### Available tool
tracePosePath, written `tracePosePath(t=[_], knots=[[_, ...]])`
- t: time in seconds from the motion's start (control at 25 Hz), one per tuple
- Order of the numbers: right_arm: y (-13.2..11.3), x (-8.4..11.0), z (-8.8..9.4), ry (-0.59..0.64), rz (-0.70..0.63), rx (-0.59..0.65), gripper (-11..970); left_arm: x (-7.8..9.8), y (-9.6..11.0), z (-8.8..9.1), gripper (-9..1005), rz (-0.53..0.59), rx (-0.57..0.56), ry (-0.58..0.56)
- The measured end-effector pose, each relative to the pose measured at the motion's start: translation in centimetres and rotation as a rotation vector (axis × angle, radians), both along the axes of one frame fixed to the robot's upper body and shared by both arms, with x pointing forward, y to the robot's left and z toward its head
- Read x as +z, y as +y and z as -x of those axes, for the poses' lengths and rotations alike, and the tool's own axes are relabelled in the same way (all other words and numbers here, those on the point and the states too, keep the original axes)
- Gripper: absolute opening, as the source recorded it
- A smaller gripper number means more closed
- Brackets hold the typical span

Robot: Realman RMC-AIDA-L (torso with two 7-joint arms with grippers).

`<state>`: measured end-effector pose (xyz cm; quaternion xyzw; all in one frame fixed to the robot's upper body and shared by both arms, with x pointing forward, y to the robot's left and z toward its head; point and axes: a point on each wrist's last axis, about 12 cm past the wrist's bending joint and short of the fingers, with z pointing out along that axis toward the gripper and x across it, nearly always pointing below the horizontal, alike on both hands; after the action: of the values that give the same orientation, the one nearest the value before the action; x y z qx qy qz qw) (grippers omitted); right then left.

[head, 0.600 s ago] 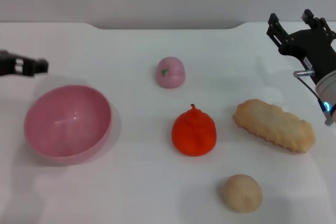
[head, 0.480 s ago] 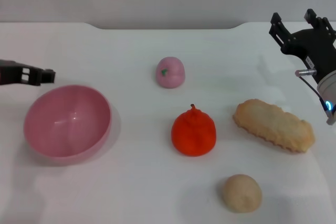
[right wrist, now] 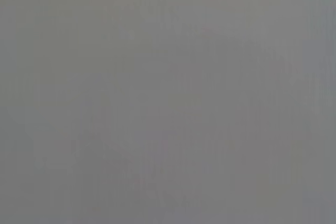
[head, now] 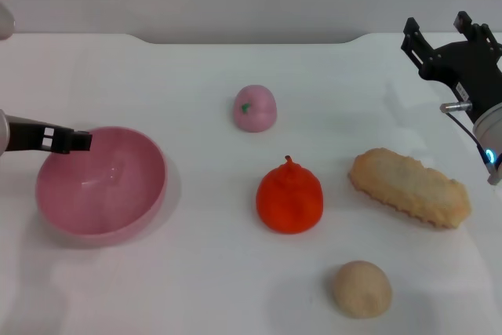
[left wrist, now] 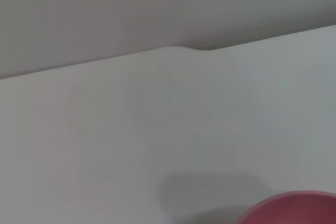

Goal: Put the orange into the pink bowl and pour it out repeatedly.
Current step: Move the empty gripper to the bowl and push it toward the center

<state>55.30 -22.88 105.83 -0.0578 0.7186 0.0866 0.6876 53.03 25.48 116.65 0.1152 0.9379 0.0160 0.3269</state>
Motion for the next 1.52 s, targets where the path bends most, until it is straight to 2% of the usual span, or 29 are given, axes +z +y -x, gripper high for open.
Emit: tracePosePath(t=[0.84, 1.12, 1.52], knots=[[0.3, 0.0, 0.2, -0.001, 0.001, 0.009, 788, -2.5, 0.0, -0.6, 794, -0.017, -0.006, 0.051], [0.4, 0.1, 0.2, -0.004, -0.002, 0.01, 788, -3.7, -0.5, -1.6, 793, -0.03, -0.024, 0.079], [0.4, 0.1, 0.3, -0.004, -0.004, 0.009, 788, -4.3, -0.8, -2.1, 792, -0.033, -0.033, 0.098]])
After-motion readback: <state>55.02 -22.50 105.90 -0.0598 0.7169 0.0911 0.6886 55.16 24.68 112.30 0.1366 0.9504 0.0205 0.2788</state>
